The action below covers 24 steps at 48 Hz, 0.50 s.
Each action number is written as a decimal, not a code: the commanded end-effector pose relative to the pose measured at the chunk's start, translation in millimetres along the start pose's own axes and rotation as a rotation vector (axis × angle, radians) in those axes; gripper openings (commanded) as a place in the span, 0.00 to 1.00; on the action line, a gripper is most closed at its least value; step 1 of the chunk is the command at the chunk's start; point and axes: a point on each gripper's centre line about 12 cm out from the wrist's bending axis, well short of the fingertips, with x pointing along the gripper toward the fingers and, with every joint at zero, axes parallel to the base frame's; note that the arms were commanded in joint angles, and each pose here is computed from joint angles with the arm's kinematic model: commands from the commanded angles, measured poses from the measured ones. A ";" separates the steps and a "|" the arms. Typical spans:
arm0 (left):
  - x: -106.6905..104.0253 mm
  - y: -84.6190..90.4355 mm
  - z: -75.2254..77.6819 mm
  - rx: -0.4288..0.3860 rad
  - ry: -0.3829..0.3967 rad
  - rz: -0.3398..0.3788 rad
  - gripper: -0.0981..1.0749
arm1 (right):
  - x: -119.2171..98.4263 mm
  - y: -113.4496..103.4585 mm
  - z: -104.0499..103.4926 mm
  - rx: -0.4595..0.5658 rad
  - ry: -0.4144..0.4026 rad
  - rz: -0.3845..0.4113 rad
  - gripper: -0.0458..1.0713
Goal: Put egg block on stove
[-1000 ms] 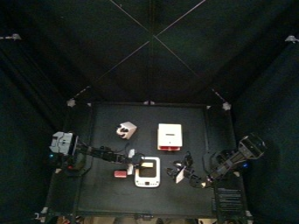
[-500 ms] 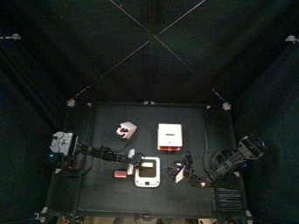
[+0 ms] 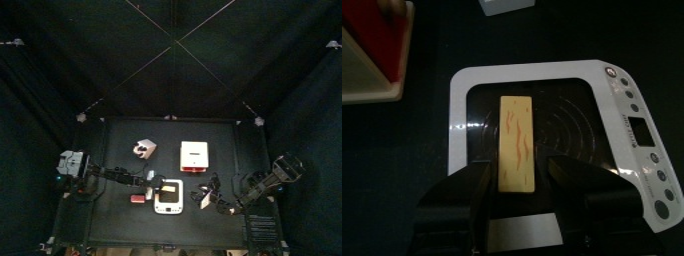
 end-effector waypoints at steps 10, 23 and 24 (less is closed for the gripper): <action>0.3 0.3 13.7 0.003 -0.040 0.001 0.72 | -1.5 3.1 4.3 0.016 -0.004 0.010 0.89; 0.2 -0.3 13.1 0.004 -0.038 -0.001 0.72 | -1.4 2.6 4.1 0.015 -0.004 0.009 0.89; 0.2 0.4 13.0 0.002 -0.038 0.001 0.72 | -1.2 2.5 3.8 0.014 -0.004 0.009 0.89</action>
